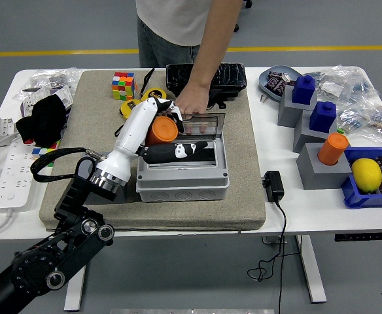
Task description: Fetch the battery,place it into the box,close the lid of the box
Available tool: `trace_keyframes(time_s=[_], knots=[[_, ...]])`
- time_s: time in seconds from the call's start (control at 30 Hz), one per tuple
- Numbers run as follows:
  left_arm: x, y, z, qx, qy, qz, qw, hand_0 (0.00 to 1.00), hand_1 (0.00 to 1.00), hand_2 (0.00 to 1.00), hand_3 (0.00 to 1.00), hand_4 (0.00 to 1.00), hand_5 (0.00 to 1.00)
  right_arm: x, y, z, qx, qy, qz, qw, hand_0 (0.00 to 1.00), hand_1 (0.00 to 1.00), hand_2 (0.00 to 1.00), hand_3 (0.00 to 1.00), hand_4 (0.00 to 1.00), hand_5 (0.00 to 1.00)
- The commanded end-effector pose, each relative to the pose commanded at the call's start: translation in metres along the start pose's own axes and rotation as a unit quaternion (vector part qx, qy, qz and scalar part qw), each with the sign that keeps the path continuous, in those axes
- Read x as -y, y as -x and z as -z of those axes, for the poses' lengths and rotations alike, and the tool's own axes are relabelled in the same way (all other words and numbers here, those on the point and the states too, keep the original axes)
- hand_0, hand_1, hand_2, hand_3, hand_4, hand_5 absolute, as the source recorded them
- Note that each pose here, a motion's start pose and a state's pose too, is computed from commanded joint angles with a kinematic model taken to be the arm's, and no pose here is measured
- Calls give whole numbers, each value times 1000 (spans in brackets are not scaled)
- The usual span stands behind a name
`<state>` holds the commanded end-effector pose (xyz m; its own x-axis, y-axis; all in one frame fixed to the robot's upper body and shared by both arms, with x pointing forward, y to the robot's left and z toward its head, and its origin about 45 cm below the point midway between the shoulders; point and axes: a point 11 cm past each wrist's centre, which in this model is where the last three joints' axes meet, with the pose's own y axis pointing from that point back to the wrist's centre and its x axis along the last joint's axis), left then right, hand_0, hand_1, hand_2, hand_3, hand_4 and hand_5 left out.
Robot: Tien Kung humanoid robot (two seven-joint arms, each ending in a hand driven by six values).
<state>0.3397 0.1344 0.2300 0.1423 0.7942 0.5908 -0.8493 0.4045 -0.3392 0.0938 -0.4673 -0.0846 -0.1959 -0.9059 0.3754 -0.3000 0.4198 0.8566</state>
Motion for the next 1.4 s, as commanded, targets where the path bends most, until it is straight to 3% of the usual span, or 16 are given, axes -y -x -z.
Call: trace_keyframes(time_s=[0.37,0.67,0.97,1.4], knots=[[8,30,9,7,3,37,999,79,2,29,7,998,250,0,0,2,-4,-1,0,1000,881,843,783,826,998,998],[15,32,32,28,-19,31,999,80,2,29,7,998,242,0,0,2,-5,-1,1,1000,880,845,783,826,998,998],[13,35,56,42,-55,34,997,81,2,29,7,998,245,0,1,2,-6,-1,2,1000,880,843,783,826,998,998],[13,38,71,56,-74,37,995,81,2,30,8,998,245,0,0,3,-7,-1,1,1000,880,844,783,826,998,998]])
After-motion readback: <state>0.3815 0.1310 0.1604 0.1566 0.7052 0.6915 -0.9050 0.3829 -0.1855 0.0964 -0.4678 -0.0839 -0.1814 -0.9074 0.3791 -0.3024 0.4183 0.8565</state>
